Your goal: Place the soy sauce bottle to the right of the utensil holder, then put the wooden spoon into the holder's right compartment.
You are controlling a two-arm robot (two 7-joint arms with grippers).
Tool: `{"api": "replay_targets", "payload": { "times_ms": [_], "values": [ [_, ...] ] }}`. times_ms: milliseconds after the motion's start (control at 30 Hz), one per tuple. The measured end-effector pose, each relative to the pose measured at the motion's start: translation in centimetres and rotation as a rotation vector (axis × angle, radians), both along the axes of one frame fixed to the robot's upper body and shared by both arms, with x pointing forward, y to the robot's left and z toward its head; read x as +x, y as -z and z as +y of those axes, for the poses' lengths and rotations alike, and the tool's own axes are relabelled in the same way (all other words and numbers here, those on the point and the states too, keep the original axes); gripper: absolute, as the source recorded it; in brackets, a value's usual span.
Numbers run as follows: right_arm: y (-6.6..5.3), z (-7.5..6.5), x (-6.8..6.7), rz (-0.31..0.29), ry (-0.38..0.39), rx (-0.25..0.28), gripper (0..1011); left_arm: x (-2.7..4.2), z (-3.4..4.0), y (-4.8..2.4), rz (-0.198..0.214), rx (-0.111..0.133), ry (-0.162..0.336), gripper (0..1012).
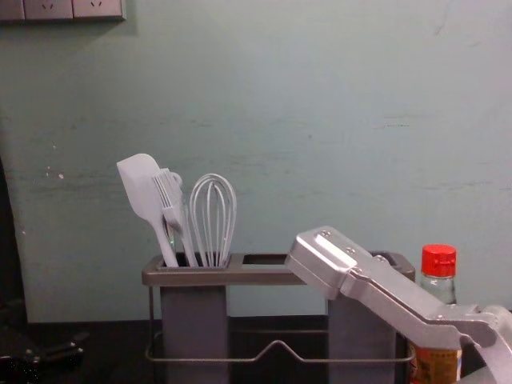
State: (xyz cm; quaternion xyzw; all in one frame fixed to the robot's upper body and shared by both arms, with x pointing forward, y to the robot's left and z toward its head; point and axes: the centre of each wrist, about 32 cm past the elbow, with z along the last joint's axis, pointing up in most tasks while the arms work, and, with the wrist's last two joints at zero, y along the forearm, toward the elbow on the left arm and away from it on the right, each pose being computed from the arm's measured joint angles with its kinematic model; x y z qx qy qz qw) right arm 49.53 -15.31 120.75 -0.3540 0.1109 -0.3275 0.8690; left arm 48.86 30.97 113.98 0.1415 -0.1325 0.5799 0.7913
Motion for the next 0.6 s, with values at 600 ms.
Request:
{"api": "replay_targets", "payload": {
  "times_ms": [600],
  "values": [
    [0.01, -0.2, -0.04, -0.005, 0.002, 0.003, 929, 0.0, 0.0, 0.0, 0.0, 0.0, 0.0, 1005]
  ]
}}
